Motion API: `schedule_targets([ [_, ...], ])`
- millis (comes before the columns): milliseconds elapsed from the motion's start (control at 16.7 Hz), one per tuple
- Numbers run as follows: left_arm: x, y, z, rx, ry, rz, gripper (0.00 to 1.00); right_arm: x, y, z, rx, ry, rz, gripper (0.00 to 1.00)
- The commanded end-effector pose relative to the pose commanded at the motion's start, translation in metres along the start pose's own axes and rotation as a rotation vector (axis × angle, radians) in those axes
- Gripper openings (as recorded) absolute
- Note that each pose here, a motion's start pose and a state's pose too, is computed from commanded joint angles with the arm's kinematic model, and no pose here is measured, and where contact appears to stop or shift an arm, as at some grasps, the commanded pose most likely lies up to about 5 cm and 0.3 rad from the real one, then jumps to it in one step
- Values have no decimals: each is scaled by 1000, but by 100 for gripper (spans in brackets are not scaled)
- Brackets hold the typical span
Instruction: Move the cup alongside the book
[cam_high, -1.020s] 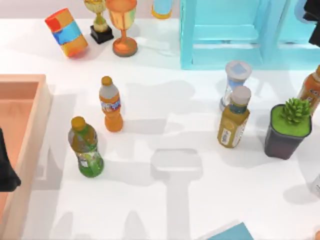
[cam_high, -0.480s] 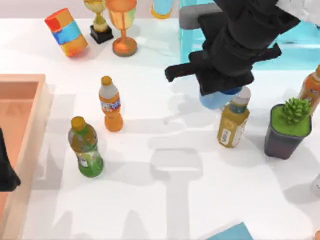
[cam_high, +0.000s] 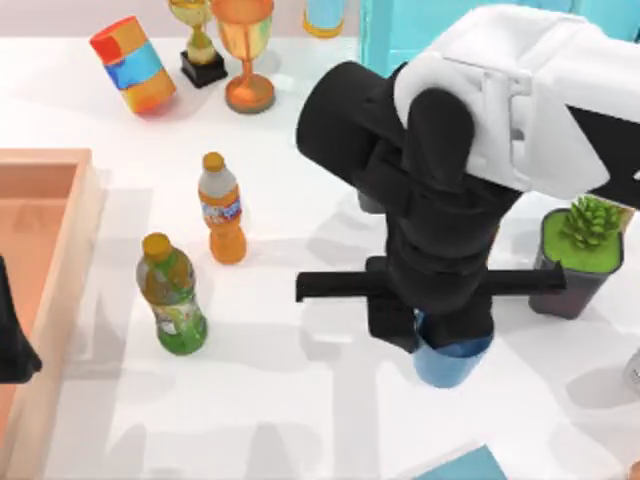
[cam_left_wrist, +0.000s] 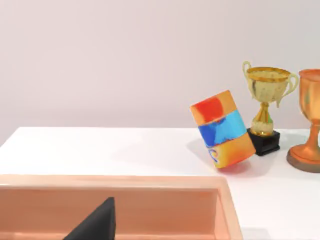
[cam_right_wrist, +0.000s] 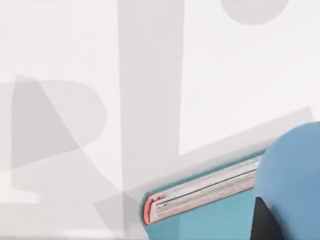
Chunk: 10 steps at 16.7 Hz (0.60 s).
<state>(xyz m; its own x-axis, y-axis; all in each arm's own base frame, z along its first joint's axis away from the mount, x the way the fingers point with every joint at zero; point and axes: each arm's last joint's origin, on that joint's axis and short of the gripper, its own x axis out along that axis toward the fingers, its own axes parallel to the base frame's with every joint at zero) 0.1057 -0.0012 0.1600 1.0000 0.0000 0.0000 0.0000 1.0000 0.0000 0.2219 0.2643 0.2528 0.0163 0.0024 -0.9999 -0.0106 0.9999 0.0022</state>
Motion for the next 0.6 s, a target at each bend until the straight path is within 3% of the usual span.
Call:
schedule_targets([
  [120, 0, 0, 0, 0, 0, 0, 100, 4, 0, -6, 20, 11, -26, 0],
  [600, 0, 0, 0, 0, 0, 0, 100, 15, -1, -4, 24, 11, -26, 0],
])
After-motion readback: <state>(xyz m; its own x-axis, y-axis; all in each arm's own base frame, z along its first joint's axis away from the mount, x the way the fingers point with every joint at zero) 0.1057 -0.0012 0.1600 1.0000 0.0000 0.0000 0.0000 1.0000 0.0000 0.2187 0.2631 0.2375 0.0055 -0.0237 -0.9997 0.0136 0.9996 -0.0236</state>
